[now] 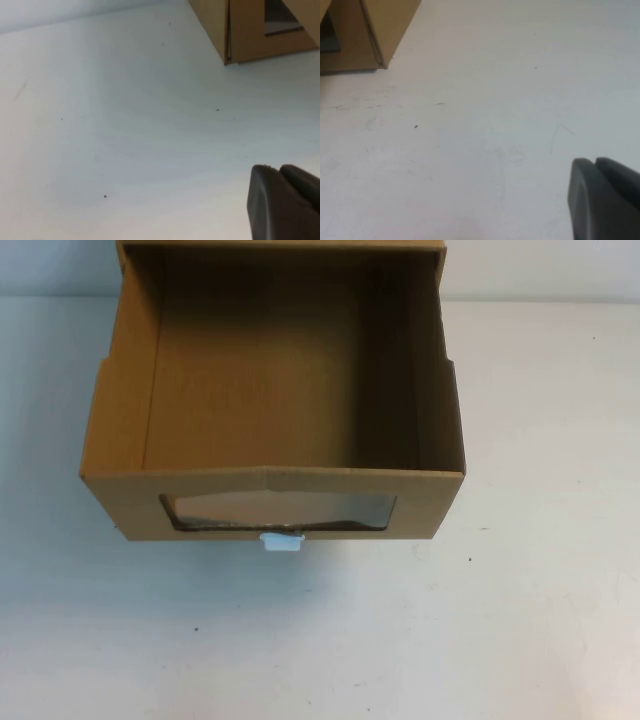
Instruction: Close the shoe box
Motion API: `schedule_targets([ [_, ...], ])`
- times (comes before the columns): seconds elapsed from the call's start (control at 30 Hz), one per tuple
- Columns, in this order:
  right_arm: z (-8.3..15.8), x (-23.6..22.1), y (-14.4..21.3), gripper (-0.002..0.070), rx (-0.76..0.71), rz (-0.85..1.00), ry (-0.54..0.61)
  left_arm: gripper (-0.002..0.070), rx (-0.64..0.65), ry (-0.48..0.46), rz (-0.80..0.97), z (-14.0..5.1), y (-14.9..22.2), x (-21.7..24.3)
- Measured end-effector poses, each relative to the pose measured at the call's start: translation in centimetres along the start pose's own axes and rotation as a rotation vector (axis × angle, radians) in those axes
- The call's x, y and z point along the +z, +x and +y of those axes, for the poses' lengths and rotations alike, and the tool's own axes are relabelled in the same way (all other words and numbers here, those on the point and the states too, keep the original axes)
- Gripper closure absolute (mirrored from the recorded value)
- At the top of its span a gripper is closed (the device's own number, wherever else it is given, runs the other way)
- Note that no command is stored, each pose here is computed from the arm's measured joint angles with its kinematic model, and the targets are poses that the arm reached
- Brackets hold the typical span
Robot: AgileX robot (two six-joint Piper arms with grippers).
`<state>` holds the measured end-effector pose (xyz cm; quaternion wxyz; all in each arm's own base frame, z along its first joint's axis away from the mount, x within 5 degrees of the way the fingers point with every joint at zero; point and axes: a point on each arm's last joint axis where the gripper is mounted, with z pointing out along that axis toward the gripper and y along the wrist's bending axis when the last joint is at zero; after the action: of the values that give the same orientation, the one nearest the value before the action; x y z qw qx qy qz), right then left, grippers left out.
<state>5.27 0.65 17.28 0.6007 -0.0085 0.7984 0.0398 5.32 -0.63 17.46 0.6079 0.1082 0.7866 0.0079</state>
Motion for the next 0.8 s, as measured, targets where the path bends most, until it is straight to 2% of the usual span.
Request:
schedule_targets([
  [0.67,0.00,0.00,0.00,0.0687,0.000,0.000,0.000,0.0677,-0.002,-0.001,-0.010,0.01,-0.09,0.00],
  [0.8,0.00,0.00,0.00,0.0687,0.000,0.000,0.000,0.0677,-0.049,0.010,-0.038,-0.09,-0.34,-0.01],
])
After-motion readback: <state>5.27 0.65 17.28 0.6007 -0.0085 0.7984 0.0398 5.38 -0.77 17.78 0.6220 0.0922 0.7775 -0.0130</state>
